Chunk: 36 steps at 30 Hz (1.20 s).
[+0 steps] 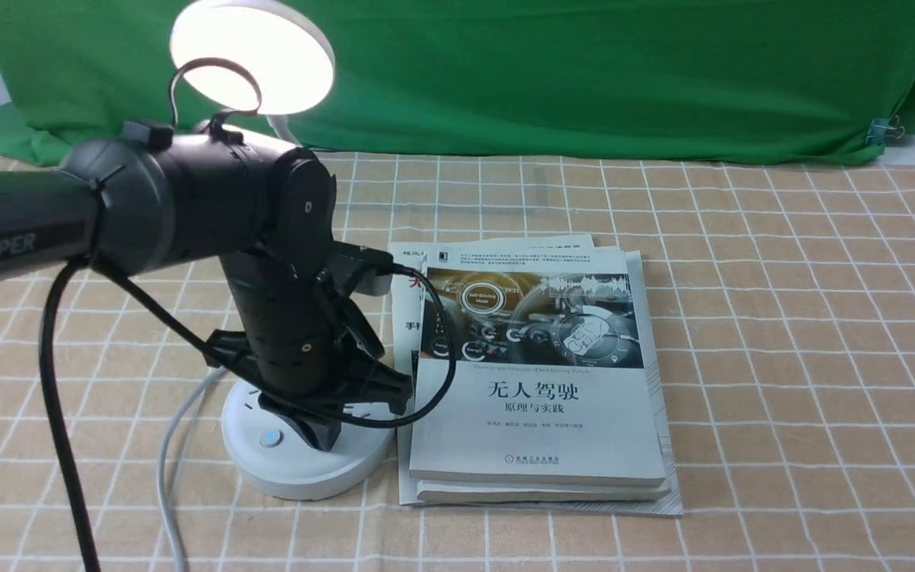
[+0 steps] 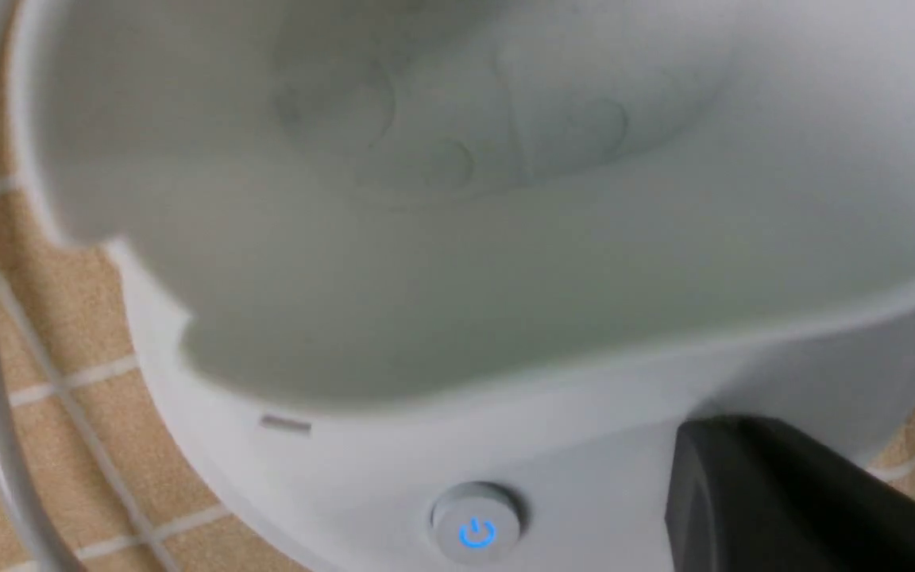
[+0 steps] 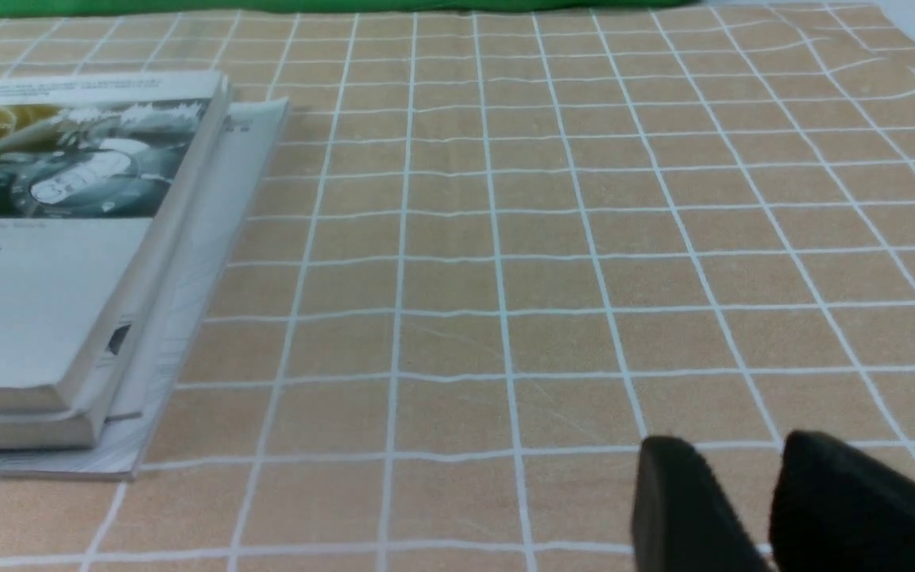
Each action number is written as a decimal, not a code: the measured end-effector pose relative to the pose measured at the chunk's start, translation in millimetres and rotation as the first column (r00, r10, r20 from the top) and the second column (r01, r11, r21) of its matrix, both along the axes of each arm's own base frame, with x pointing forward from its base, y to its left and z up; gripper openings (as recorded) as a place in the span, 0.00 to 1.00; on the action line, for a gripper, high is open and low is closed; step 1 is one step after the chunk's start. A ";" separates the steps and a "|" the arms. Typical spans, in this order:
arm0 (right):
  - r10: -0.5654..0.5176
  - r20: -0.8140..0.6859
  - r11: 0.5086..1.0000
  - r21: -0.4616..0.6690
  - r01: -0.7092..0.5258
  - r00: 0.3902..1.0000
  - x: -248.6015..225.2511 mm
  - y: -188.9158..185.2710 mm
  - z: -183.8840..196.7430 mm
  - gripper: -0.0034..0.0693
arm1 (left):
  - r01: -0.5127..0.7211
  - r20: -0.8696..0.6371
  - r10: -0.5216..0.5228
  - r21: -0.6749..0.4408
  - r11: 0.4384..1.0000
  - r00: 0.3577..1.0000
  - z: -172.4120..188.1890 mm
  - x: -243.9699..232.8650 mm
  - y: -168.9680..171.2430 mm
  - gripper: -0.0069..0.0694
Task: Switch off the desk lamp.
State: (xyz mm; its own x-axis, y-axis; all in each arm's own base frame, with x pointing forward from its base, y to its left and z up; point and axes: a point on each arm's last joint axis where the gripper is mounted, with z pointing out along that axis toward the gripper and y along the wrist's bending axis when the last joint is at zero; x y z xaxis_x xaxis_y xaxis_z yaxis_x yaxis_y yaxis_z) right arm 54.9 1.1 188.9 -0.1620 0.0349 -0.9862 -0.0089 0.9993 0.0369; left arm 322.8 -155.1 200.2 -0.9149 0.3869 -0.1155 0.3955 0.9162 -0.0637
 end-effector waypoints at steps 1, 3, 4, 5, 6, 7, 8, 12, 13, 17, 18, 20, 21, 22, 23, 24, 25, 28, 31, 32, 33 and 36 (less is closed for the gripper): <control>0.000 0.000 1.000 0.000 0.000 1.000 0.0 0.0 0.0 0.38 | -0.001 0.011 0.001 -0.005 1.000 1.000 4.3 -1.0 0.5 0.09; 0.000 0.000 1.000 0.000 0.000 1.000 0.0 0.0 0.0 0.38 | -0.001 0.038 0.001 -0.018 1.000 0.999 15.1 -3.4 1.6 0.09; 0.000 0.000 1.000 0.000 0.000 1.000 0.0 0.0 0.0 0.38 | 0.000 0.045 0.001 -0.021 1.000 0.999 18.2 -4.3 2.0 0.09; 0.000 0.000 1.000 0.000 0.000 1.000 0.0 0.0 0.0 0.38 | -0.001 0.048 0.002 -0.023 1.000 0.999 19.8 -4.7 2.2 0.09; 0.000 0.000 1.000 0.000 0.000 1.000 0.0 0.0 0.0 0.38 | -0.007 0.047 0.008 -0.023 1.000 0.999 20.6 -5.2 2.4 0.09; 0.000 0.000 1.000 0.000 0.000 1.000 0.0 0.0 0.0 0.38 | -0.007 0.047 0.008 -0.023 1.000 0.999 20.6 -5.2 2.4 0.09; 0.000 0.000 1.000 0.000 0.000 1.000 0.0 0.0 0.0 0.38 | -0.007 0.047 0.008 -0.023 1.000 0.999 20.6 -5.2 2.4 0.09; 0.000 0.000 1.000 0.000 0.000 1.000 0.0 0.0 0.0 0.38 | -0.008 0.030 0.008 -0.015 1.000 1.000 10.4 -1.9 0.9 0.09; 0.000 0.000 1.000 0.000 0.000 1.000 0.0 0.0 0.0 0.38 | -0.008 0.020 0.008 -0.010 1.000 1.000 5.5 -0.6 0.3 0.09; 0.000 0.000 1.000 0.000 0.000 1.000 0.0 0.0 0.0 0.38 | -0.009 -0.020 0.009 0.006 1.000 1.000 -8.8 2.0 -1.1 0.09; 0.000 0.000 1.000 0.000 0.000 1.000 0.0 0.0 0.0 0.38 | -0.009 -0.021 0.009 0.007 1.000 1.000 -8.9 2.2 -1.2 0.09; 0.000 0.000 1.000 0.000 0.000 1.000 0.0 0.0 0.0 0.38 | 0.001 -0.022 -0.001 0.007 1.000 1.000 -10.0 2.5 -1.4 0.09; 0.000 0.000 1.000 0.000 0.000 1.000 0.0 0.0 0.0 0.38 | 0.005 -0.022 -0.005 0.008 1.000 1.000 -10.0 2.5 -1.4 0.09; 0.000 0.000 1.000 0.000 0.000 1.000 0.0 0.0 0.0 0.38 | 0.006 -0.020 -0.006 0.008 1.000 1.000 -9.3 2.4 -1.3 0.09; 0.000 0.000 1.000 0.000 0.000 1.000 0.0 0.0 0.0 0.38 | 0.008 -0.016 -0.008 0.006 1.000 1.000 -7.6 1.6 -0.9 0.09; 0.000 0.000 1.000 0.000 0.000 1.000 0.0 0.0 0.0 0.38 | 0.009 -0.014 -0.009 0.006 1.000 1.000 -6.5 0.8 -0.4 0.09; 0.000 0.000 1.000 0.000 0.000 1.000 0.0 0.0 0.0 0.38 | 0.009 -0.010 -0.009 0.005 1.000 1.000 -4.1 -2.5 1.1 0.09; 0.000 0.000 1.000 0.000 0.000 1.000 0.0 0.0 0.0 0.38 | 0.003 0.027 -0.003 -0.012 1.000 1.000 9.1 -19.3 8.9 0.09; 0.000 0.000 1.000 0.000 0.000 1.000 0.0 0.0 0.0 0.38 | 0.000 0.143 0.009 -0.064 0.998 0.990 33.1 -50.1 23.5 0.09; 0.000 0.000 1.000 0.000 0.000 1.000 0.0 0.0 0.0 0.38 | 0.000 0.169 0.012 -0.075 0.997 0.986 37.2 -56.9 26.7 0.09; 0.000 0.000 1.000 0.000 0.000 1.000 0.0 0.0 0.0 0.38 | 0.001 0.214 0.019 -0.095 0.995 0.977 43.6 -68.7 32.4 0.09; 0.000 0.000 1.000 0.000 0.000 1.000 0.0 0.0 0.0 0.38 | 0.001 0.343 0.058 -0.172 0.985 0.937 53.7 -102.2 47.5 0.09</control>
